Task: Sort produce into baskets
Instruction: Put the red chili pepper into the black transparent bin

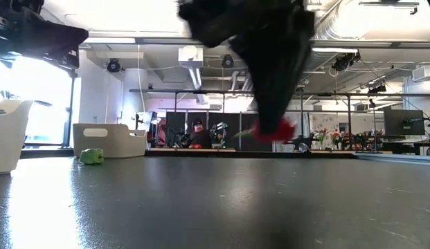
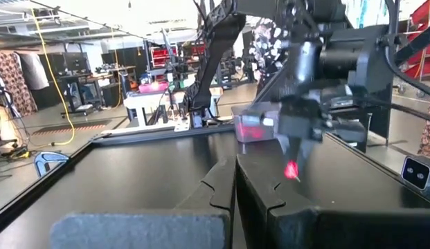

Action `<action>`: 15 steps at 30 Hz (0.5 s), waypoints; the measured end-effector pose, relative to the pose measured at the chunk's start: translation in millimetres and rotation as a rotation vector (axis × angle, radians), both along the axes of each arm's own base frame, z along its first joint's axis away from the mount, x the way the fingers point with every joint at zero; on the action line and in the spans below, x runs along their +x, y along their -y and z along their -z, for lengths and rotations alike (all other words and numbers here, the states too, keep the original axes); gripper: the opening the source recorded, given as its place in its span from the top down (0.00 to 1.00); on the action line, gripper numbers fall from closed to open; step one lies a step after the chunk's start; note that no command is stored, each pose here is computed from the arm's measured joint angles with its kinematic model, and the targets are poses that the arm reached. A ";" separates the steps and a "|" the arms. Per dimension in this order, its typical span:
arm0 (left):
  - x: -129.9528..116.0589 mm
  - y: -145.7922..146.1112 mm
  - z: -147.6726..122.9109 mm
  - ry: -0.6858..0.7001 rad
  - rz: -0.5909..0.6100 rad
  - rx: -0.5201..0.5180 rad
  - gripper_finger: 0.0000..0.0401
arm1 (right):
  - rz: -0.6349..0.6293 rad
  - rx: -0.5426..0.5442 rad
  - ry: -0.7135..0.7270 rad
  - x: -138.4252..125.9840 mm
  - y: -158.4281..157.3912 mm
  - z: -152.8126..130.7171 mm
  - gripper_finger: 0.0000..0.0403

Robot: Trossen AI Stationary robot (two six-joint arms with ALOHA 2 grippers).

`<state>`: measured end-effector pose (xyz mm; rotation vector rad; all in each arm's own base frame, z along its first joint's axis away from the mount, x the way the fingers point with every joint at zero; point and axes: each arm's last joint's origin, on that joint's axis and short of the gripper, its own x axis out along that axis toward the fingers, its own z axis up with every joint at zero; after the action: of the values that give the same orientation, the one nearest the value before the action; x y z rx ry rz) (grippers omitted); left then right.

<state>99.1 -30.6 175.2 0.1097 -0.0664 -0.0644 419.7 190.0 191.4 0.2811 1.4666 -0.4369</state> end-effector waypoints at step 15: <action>0.0 0.0 0.0 0.000 0.000 -0.001 1.00 | 0.066 -0.012 0.027 -32.1 -29.9 -32.3 0.88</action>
<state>99.1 -30.6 175.2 0.1089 -0.0666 -0.0644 387.6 220.0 223.7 0.3251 1.4311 -0.4927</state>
